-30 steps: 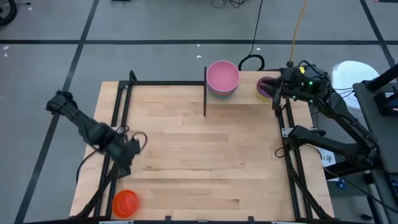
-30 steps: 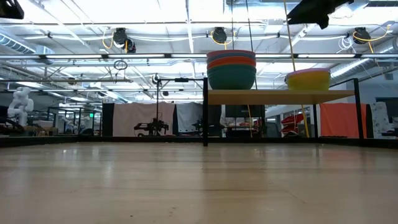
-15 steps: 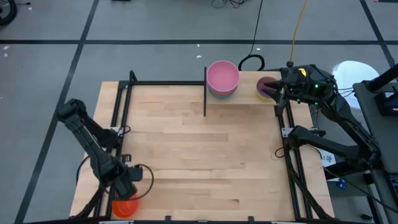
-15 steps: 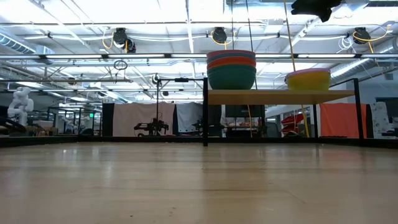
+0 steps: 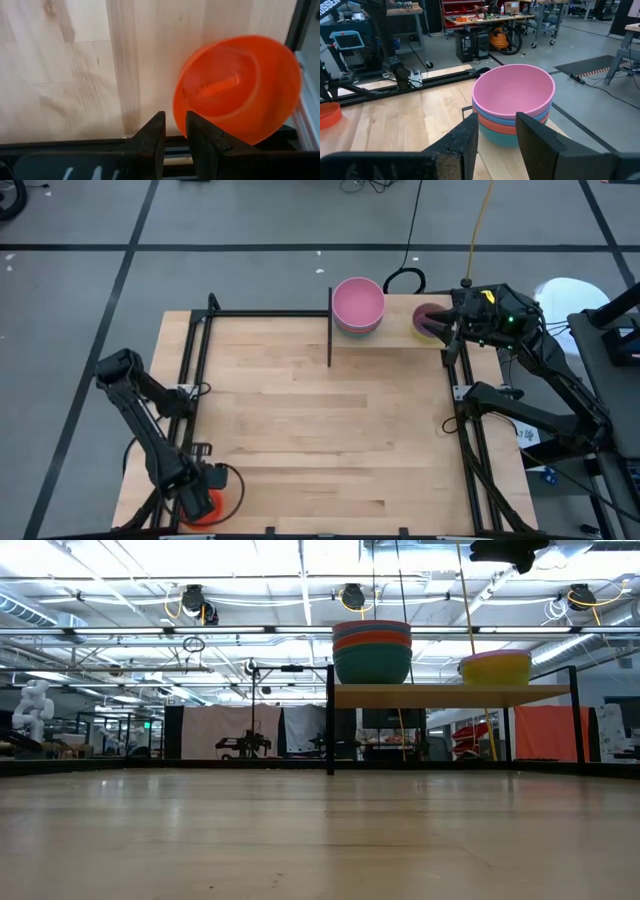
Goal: Place and stack bowls onto a shelf
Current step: Stack the orange bowl on top of the purple bowl on the shelf
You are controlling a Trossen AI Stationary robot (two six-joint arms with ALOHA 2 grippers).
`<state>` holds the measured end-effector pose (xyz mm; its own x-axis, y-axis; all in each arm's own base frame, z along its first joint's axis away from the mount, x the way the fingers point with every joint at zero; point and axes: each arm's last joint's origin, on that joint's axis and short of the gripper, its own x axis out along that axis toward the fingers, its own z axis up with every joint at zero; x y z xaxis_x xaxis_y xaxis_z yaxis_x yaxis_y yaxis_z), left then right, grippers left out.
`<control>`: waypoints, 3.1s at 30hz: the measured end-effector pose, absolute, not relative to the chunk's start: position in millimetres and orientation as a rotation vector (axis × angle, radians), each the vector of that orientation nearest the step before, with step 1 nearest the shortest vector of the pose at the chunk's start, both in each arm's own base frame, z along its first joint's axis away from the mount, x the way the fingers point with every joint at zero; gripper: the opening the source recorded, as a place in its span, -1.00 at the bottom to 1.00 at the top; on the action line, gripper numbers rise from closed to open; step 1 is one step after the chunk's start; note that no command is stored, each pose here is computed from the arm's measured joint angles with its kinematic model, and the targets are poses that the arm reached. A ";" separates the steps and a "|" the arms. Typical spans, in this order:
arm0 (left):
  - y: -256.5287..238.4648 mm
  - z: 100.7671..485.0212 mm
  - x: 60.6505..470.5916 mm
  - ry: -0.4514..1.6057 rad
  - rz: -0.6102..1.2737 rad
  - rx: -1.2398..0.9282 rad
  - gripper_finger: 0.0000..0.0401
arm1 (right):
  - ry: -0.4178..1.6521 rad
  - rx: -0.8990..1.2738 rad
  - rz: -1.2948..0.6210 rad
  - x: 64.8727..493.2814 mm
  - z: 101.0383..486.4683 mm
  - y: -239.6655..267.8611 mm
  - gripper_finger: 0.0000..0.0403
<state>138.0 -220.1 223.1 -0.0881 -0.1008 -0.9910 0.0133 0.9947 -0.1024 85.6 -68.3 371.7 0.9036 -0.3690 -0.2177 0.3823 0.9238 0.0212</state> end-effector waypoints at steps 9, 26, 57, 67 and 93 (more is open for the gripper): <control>-229.7 206.0 144.6 1.659 -0.076 -0.034 -0.60 | 0.212 0.064 -0.389 85.6 371.7 -68.3 -0.39; -240.9 186.8 153.0 1.631 -0.112 0.029 -0.60 | 0.212 0.064 -0.389 85.6 371.7 -68.3 -0.39; -210.1 164.0 205.5 1.719 0.088 -0.175 -0.97 | 0.213 0.065 -0.391 85.7 371.7 -68.5 -0.39; -138.5 213.7 240.2 1.524 0.195 -0.466 -0.98 | 0.192 0.027 -0.351 81.1 374.0 -62.6 -0.39; -28.7 355.0 282.0 0.527 0.211 -0.788 -0.98 | -0.013 -0.055 -0.240 29.9 383.3 -8.6 -0.39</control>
<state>282.0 -28.7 355.0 0.8512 -0.0124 -0.5247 -0.3710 0.6928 -0.6183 29.9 -8.6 383.3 0.9712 -0.2377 0.0191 0.2384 0.9697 -0.0533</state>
